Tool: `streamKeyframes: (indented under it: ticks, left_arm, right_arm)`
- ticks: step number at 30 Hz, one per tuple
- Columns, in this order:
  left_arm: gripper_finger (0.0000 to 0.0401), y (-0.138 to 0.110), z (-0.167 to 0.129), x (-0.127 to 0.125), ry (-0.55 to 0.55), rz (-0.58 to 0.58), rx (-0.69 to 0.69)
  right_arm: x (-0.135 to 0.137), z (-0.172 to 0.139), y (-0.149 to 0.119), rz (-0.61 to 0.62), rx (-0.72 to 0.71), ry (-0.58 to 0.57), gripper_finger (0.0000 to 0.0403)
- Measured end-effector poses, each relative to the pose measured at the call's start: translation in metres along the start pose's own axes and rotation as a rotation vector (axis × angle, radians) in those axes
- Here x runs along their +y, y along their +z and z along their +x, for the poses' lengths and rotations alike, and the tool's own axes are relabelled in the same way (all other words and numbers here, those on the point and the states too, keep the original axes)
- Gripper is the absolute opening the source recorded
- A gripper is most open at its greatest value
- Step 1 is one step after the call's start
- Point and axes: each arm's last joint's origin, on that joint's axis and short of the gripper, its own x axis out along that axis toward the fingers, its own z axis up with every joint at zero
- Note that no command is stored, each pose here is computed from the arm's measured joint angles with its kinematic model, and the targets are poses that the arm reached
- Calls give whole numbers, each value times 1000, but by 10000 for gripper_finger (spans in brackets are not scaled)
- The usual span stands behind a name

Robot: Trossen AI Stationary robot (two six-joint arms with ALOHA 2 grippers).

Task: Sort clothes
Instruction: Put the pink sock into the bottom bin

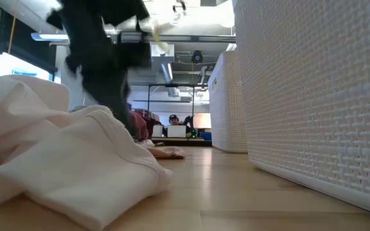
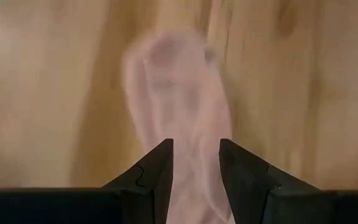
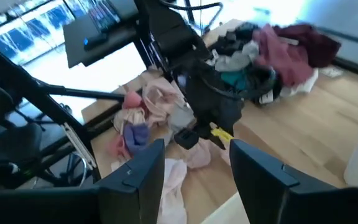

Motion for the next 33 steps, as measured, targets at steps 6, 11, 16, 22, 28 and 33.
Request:
streamKeyframes:
  ticks: [6,11,16,22,28,33]
  left_arm:
    - [79,-15,41,-6,-113,38,192]
    - [9,-16,40,-5,-81,32,198]
    - [3,-9,1,-2,-78,30,96]
    - [2,2,-70,-4,-156,98,-162]
    - [1,3,-117,-5,-216,119,-366]
    - [1,9,-144,-7,-280,79,-553]
  right_arm:
    - [-5,15,-10,-7,103,-2,167]
    - [-10,31,-23,-32,132,-42,167]
    - [-17,53,-48,-77,213,-49,167]
    - [-18,86,-64,-26,230,56,167]
    - [-9,111,-38,-122,-40,251,167]
    - [-22,128,-14,-147,-133,221,176]
